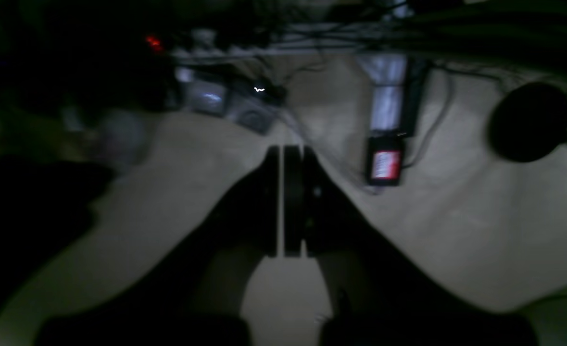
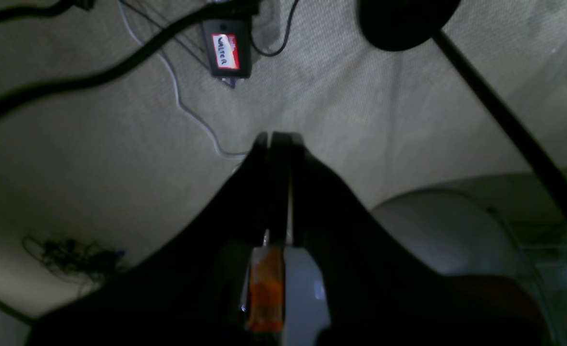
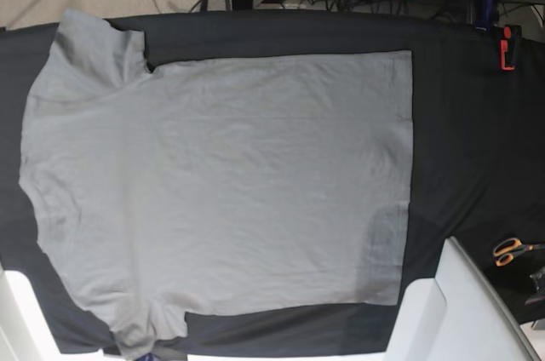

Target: Fold the T-shirt properly

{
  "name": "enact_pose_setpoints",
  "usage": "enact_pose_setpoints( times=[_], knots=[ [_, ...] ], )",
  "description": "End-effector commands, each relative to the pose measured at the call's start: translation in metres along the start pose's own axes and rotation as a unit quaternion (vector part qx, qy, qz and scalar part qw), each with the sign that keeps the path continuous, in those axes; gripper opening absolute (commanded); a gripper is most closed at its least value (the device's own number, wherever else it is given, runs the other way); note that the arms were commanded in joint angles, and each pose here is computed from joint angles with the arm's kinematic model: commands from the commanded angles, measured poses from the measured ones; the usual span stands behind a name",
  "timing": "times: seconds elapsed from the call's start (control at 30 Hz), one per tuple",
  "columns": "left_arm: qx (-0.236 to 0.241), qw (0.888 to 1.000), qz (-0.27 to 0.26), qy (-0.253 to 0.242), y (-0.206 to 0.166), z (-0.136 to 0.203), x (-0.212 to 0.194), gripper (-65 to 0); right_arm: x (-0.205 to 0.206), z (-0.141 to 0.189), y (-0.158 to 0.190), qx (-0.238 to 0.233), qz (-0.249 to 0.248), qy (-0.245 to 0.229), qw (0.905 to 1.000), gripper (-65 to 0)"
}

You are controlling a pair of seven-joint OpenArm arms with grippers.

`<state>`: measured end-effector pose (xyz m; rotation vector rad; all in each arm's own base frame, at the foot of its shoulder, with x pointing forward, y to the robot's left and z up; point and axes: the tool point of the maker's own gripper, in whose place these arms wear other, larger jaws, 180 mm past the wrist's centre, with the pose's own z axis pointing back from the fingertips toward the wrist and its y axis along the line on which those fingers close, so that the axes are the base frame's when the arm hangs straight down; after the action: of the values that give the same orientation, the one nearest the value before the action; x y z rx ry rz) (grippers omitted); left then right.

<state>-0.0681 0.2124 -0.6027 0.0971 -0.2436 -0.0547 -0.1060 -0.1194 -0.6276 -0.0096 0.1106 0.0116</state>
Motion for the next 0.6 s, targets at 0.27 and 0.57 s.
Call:
enact_pose_setpoints(
  times=[0.27, 0.57],
  knots=[
    [0.036, 0.996, -0.022, -0.074, 0.048, 0.062, 0.022, -65.0, 0.013, 0.084, -0.044, -0.046, -0.045, -0.069, 0.9955, -65.0],
    [0.117, 0.962, 0.060, -0.240, 0.127, 0.121, 0.137, -65.0, 0.101, 0.174, -0.057, -0.065, -0.035, -0.223, 0.9721, -64.4]
  ],
)
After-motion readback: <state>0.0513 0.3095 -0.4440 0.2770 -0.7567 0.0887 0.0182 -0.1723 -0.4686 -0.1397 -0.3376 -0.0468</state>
